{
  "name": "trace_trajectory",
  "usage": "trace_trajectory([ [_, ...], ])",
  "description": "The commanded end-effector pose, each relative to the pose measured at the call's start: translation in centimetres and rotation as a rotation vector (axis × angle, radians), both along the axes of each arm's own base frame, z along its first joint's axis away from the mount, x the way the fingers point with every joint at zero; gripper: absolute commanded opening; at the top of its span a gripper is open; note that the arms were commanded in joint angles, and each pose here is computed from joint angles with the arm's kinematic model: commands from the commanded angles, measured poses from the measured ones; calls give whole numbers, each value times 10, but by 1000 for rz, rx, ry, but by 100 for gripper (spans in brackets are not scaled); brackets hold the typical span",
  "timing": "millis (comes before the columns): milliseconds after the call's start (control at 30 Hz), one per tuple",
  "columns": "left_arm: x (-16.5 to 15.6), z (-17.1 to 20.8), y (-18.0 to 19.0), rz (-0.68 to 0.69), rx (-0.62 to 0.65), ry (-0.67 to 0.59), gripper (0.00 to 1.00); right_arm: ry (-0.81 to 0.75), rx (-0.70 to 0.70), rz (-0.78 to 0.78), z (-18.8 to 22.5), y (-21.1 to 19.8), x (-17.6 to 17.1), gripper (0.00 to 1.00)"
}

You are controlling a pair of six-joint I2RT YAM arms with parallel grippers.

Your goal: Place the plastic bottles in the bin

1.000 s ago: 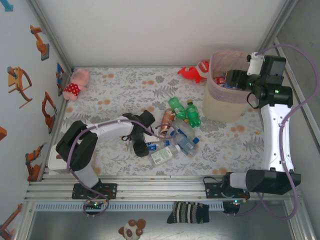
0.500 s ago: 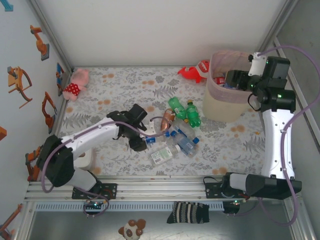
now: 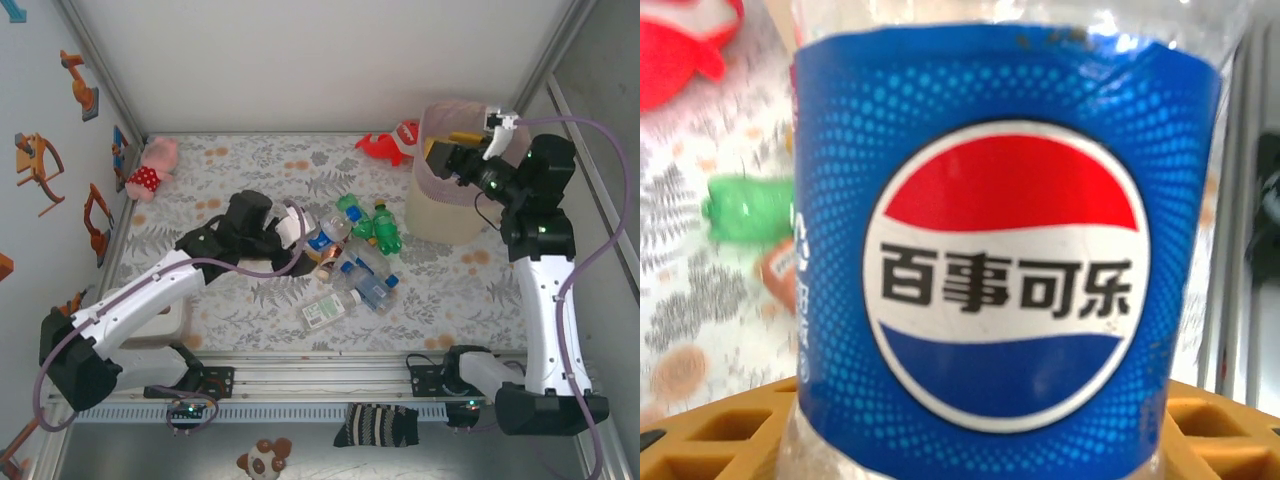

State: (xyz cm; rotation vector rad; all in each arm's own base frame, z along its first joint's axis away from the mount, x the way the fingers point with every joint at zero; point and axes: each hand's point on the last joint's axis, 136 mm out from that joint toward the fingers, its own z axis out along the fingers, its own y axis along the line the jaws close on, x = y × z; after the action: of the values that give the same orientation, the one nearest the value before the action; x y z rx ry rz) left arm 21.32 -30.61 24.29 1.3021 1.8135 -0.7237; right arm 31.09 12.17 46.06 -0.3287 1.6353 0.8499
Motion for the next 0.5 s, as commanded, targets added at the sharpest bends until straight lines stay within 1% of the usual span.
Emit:
trace_trajectory([
  [0,-2,61,-18,-22,-238,-21,53,-186,70,196,47,33,-34,74],
  [133,-7,92,-25,-55,-361,-28,52,-229,77,352,52,68,-54,73],
  [233,-10,106,-27,-75,-419,-32,52,-248,89,431,56,88,-63,72],
  [333,-12,116,-29,-88,-456,-35,52,-262,106,508,58,105,-72,68],
  [467,-15,125,-30,-108,-490,-38,52,-247,119,566,53,122,-74,64],
])
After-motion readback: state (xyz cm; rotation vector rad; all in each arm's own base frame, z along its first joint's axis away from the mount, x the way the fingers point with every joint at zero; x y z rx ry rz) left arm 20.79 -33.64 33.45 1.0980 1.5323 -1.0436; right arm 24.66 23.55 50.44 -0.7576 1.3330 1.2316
